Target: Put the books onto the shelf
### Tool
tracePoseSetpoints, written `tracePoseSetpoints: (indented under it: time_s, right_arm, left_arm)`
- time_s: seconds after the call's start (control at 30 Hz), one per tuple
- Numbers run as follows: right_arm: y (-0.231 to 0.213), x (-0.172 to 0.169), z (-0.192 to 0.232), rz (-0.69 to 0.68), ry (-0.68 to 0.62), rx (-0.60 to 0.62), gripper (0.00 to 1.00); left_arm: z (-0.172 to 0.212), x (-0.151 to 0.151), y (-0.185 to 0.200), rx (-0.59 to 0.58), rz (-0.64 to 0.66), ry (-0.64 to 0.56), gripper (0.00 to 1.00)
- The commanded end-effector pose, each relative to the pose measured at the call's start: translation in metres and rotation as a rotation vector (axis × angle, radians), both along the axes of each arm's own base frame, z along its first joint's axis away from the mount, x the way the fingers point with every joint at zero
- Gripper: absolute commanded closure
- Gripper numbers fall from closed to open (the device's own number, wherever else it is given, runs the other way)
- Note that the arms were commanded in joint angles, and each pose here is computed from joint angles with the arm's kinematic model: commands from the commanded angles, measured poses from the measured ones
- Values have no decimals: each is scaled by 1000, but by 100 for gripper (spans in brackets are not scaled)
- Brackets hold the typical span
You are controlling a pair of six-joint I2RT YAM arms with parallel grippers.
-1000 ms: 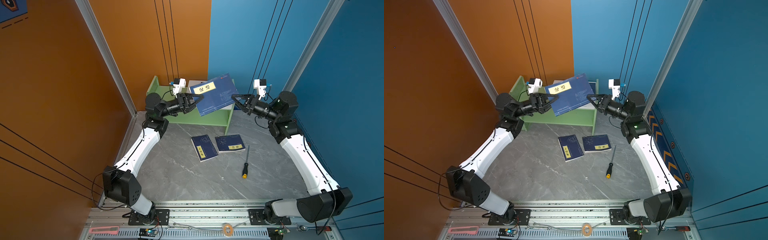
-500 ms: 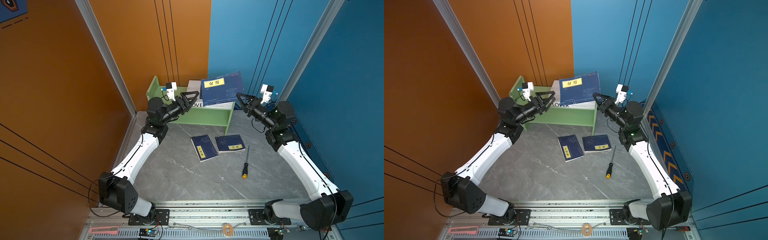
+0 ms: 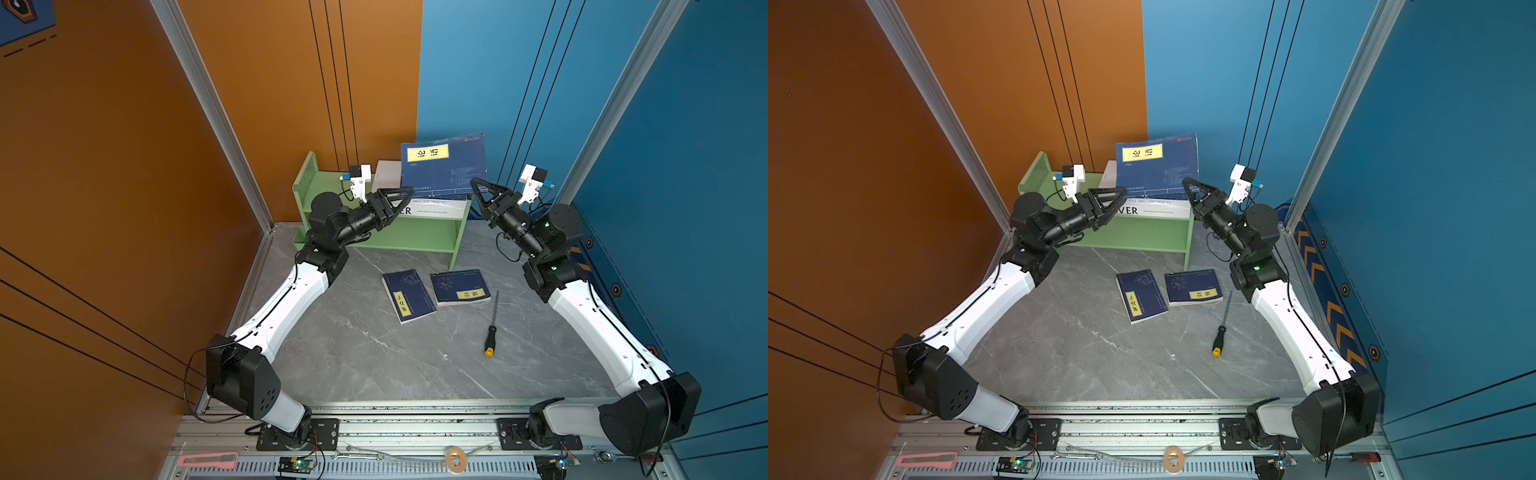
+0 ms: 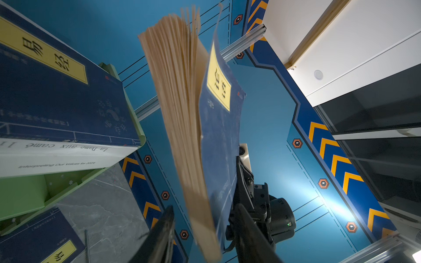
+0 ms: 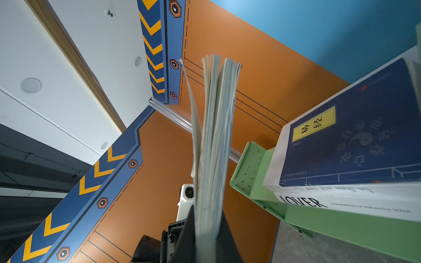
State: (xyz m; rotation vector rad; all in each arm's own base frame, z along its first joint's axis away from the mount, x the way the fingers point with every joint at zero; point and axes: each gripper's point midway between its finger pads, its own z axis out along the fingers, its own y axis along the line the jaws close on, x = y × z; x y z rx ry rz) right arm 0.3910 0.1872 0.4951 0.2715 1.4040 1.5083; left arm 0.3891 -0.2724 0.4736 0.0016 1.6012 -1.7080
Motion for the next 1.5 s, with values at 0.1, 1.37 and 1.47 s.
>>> tracePoseSetpoints:
  time_s: [0.1,1.37,1.47]
  right_arm:
    - [2,-5,26,-6,-90,46,90]
    - [-55,106,-68,-563,70,-634,0]
    - [-52,111,-69,-554,68,-637,0]
  left_arm:
    - [26,-3,-3,-23,-10,-73,88]
    - [-29,112,-4,197,19,107,100]
    - [-36,112,-7,217,31,125,100]
